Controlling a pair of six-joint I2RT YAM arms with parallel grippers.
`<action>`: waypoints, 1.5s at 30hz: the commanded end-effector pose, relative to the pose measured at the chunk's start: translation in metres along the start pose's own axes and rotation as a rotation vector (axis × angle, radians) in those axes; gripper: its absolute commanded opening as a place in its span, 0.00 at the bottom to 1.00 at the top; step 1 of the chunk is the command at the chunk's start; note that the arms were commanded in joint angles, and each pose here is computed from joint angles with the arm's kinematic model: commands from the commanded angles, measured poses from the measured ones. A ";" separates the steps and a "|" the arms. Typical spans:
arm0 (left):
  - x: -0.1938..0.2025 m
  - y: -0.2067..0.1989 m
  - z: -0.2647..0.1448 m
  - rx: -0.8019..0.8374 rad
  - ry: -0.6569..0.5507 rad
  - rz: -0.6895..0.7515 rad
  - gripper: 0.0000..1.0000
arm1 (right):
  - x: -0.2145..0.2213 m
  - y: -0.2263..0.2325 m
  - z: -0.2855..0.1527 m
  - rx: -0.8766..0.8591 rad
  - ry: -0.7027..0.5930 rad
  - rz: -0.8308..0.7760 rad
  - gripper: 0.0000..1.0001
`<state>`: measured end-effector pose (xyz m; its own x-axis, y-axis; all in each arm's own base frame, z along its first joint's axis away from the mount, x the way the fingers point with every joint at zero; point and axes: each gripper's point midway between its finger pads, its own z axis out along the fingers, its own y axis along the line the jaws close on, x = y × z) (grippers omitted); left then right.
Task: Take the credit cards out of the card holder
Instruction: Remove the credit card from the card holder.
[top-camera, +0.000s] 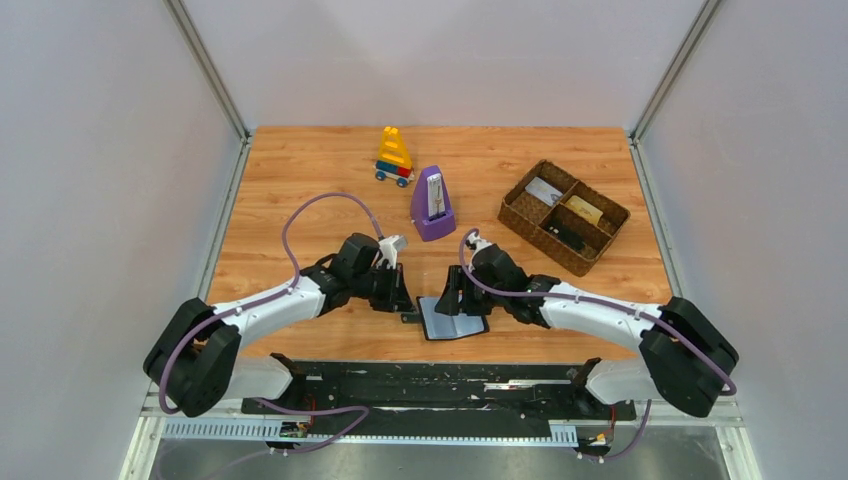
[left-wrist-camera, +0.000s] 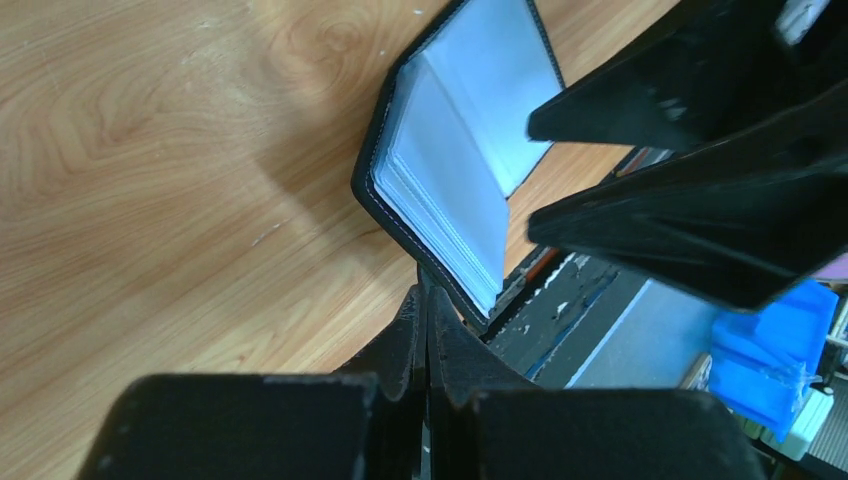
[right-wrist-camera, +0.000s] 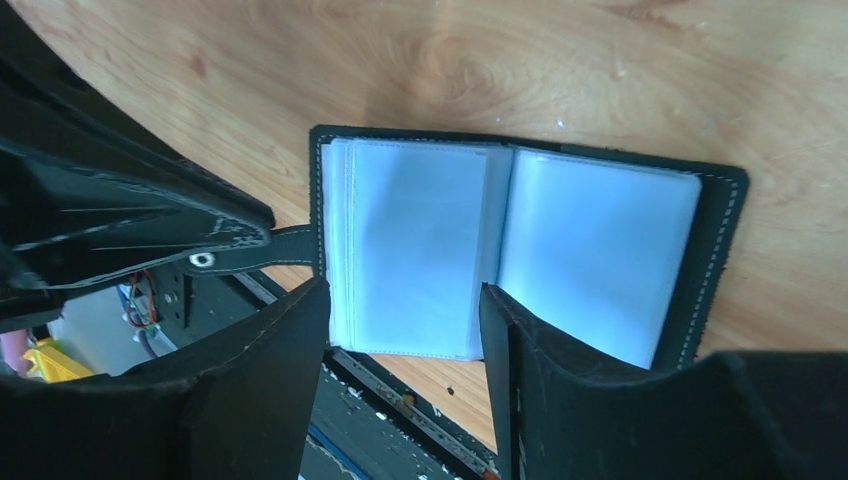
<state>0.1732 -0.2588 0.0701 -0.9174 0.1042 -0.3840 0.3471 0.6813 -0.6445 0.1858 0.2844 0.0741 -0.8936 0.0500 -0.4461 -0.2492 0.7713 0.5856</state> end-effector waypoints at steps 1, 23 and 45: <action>-0.008 -0.018 -0.004 0.078 -0.041 0.025 0.00 | -0.011 0.022 0.011 -0.032 -0.041 -0.025 0.58; -0.001 -0.011 -0.011 0.038 -0.033 0.036 0.00 | 0.000 -0.013 0.021 0.177 -0.054 -0.048 0.50; 0.003 -0.002 -0.011 0.006 -0.023 0.048 0.00 | -0.023 -0.062 -0.037 0.346 -0.207 0.041 0.46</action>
<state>0.1670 -0.2518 0.0706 -0.9141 0.1108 -0.3899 0.3536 0.6884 -0.6333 0.2022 0.2080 0.0501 -0.8283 0.1439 -0.5415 -0.0368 0.9504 0.3088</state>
